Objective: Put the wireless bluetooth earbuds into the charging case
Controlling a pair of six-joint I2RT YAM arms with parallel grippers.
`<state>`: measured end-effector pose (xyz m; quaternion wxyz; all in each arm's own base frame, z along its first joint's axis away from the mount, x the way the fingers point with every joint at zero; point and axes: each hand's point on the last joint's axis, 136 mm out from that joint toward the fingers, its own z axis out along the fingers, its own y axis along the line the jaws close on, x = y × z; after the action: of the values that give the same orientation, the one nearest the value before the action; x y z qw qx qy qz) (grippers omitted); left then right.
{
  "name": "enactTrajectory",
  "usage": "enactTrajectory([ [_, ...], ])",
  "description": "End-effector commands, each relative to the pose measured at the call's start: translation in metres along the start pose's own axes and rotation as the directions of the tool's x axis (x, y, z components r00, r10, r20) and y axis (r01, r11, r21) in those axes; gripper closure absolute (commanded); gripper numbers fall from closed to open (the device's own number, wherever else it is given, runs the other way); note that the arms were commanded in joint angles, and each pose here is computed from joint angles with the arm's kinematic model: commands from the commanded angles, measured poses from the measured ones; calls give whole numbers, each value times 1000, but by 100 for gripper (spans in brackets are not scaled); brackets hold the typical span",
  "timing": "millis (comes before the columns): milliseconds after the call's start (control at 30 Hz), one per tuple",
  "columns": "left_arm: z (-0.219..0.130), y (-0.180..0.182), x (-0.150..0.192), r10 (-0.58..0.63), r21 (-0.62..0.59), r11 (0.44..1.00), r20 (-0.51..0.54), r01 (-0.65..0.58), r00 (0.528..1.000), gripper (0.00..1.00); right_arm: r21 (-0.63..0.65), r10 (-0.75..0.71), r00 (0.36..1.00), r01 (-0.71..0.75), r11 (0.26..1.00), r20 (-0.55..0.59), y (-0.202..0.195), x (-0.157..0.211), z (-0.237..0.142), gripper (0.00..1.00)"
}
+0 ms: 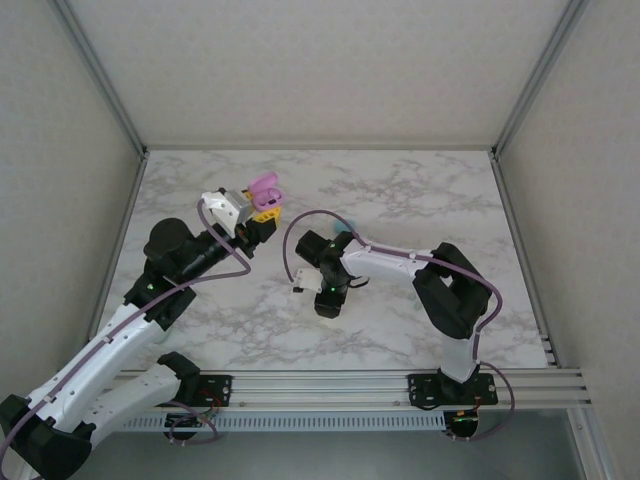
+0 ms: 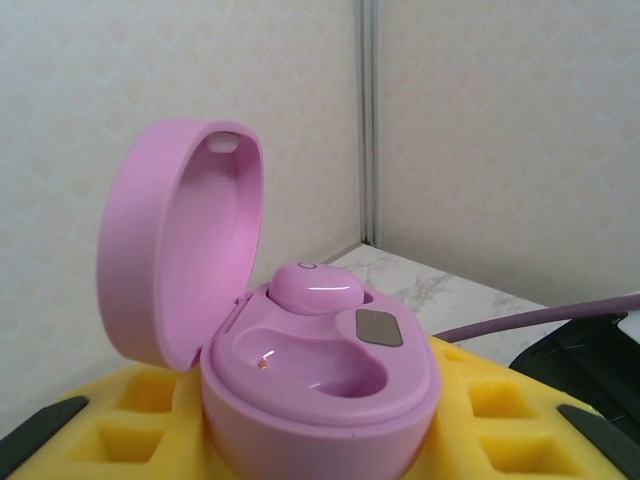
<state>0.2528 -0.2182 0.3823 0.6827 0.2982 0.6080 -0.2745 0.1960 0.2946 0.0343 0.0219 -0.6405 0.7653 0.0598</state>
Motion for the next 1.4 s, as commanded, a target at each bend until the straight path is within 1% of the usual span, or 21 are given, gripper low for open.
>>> enactTrajectory([
  [0, -2, -2, -14, 18, 4, 1000, 33, -18, 999, 67, 2, -43, 997, 43, 999, -61, 3, 12, 8, 52],
  [400, 3, -2, -12, 10, 13, 1000, 23, -10, 1000, 67, -15, -66, 992, 65, 998, -109, 5, 17, 24, 52],
  [567, 4, -2, -9, 8, 13, 1000, 16, -8, 1000, 67, 4, -80, 987, 81, 997, -137, 1, 23, 28, 52],
  [700, 5, -2, -7, 6, 13, 1000, 11, -6, 1000, 67, 23, -72, 985, 76, 997, -158, -4, 25, 35, 55],
  [833, 4, -2, -6, 4, 10, 1000, 6, -4, 1000, 67, 48, -53, 976, 65, 997, -214, -9, 34, 43, 60],
  [967, 4, -2, -5, 2, 10, 1000, 2, -2, 1000, 67, 69, -16, 980, 30, 997, -199, -11, 33, 40, 64],
  [1100, 6, -2, -5, 2, 14, 1000, 2, -2, 1000, 67, 96, 41, 983, -24, 995, -177, -17, 28, 35, 66],
  [1367, 6, -3, -4, -7, 21, 1000, 1, 7, 1000, 67, 111, 250, 960, -237, 965, -124, -38, 30, 20, 68],
])
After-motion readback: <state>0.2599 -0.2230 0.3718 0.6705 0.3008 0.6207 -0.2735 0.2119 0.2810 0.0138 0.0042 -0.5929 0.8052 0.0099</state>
